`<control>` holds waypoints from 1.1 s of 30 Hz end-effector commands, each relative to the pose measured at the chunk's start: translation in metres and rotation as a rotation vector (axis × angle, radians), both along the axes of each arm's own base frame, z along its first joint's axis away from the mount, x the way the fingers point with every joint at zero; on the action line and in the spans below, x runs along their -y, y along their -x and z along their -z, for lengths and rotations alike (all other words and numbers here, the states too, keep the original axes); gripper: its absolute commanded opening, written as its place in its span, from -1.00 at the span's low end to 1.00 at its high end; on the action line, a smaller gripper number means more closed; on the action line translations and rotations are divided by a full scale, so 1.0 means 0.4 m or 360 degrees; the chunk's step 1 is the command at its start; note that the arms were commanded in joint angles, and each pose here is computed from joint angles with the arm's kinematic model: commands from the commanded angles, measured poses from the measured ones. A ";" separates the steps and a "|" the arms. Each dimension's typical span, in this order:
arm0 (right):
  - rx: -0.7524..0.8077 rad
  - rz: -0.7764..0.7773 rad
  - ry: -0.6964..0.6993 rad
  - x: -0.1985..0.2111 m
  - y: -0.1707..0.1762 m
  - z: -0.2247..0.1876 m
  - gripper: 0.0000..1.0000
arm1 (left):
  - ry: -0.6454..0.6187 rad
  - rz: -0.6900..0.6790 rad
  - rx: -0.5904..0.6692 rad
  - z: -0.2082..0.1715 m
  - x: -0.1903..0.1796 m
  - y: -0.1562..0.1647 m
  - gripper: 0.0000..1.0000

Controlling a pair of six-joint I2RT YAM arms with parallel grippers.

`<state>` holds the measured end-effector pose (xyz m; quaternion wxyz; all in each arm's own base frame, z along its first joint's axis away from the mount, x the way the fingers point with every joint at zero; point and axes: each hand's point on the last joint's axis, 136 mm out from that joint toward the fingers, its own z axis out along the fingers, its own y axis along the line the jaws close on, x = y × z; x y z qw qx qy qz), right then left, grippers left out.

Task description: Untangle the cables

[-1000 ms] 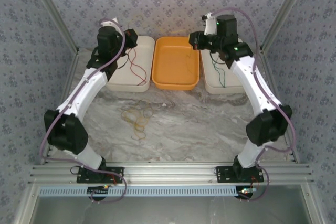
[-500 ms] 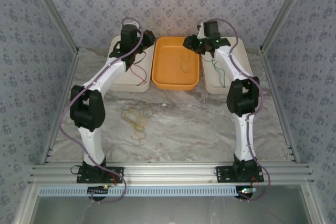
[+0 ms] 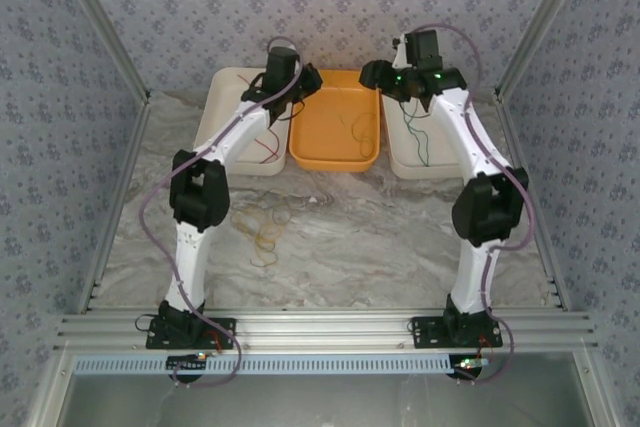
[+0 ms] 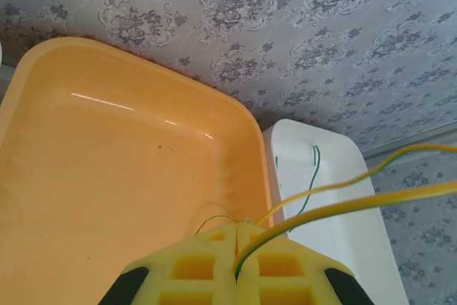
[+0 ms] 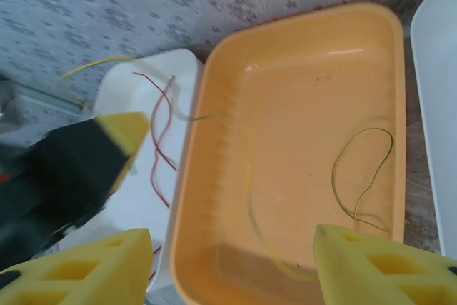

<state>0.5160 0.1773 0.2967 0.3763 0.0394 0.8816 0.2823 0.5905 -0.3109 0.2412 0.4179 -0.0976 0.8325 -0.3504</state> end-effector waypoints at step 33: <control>-0.0015 -0.0376 0.0454 -0.261 0.609 0.300 0.21 | -0.0454 -0.0634 -0.0650 0.223 -0.491 0.631 0.32</control>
